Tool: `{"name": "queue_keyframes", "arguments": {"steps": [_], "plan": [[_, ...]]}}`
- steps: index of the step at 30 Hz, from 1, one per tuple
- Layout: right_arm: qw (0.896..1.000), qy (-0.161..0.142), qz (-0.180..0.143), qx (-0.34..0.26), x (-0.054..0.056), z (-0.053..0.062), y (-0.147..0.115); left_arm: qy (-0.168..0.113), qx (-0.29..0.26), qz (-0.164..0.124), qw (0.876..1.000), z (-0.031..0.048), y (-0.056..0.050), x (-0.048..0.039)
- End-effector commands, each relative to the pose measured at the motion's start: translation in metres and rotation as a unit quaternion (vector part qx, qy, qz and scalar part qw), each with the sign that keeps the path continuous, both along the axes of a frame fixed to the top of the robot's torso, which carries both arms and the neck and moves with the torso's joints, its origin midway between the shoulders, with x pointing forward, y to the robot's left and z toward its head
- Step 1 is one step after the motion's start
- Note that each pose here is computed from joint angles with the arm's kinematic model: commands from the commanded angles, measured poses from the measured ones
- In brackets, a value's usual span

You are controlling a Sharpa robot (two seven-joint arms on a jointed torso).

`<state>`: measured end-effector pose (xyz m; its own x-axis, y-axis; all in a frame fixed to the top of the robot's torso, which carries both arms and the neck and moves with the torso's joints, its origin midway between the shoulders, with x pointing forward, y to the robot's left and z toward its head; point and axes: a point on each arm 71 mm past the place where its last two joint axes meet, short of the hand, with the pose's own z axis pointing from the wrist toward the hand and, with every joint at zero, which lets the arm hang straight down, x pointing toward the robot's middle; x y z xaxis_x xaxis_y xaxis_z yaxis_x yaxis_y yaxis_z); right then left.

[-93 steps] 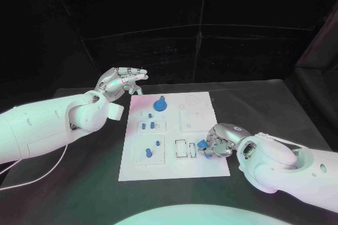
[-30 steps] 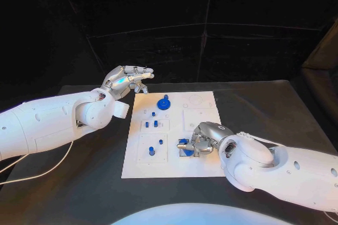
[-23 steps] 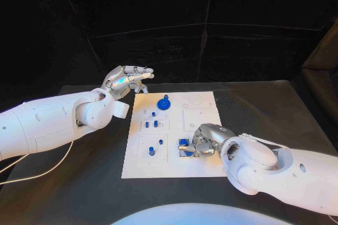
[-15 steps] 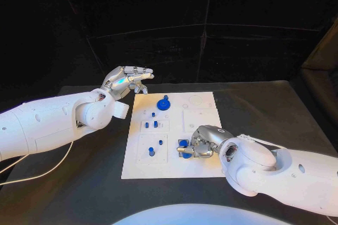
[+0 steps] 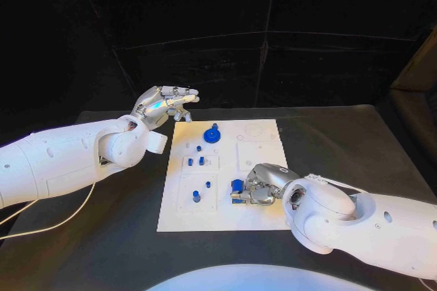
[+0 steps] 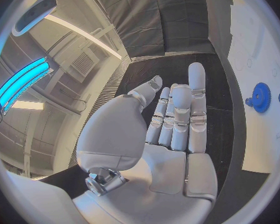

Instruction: Assemble the parts on the task board

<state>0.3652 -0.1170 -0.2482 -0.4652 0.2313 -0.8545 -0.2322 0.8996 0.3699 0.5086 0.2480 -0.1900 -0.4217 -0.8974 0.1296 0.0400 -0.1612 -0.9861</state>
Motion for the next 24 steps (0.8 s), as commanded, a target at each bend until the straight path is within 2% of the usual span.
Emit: {"name": "queue_keyframes", "arguments": {"steps": [1, 9, 16, 24], "plan": [[1.000, 0.001, 0.006, -0.005, 0.001, -0.001, -0.001, -0.003, -0.005, -0.003, 1.000, 0.0015, -0.001, 0.0000], [1.000, -0.004, -0.003, -0.017, 0.006, -0.003, -0.006, -0.002, -0.005, -0.003, 1.000, 0.0016, 0.000, -0.0003], [1.000, 0.002, 0.002, -0.010, 0.004, -0.003, -0.008, -0.001, -0.004, -0.002, 1.000, 0.0015, 0.001, -0.0005], [0.999, -0.022, -0.014, 0.047, 0.003, 0.009, -0.031, -0.001, -0.003, 0.000, 1.000, 0.0015, 0.003, -0.0005]]}}
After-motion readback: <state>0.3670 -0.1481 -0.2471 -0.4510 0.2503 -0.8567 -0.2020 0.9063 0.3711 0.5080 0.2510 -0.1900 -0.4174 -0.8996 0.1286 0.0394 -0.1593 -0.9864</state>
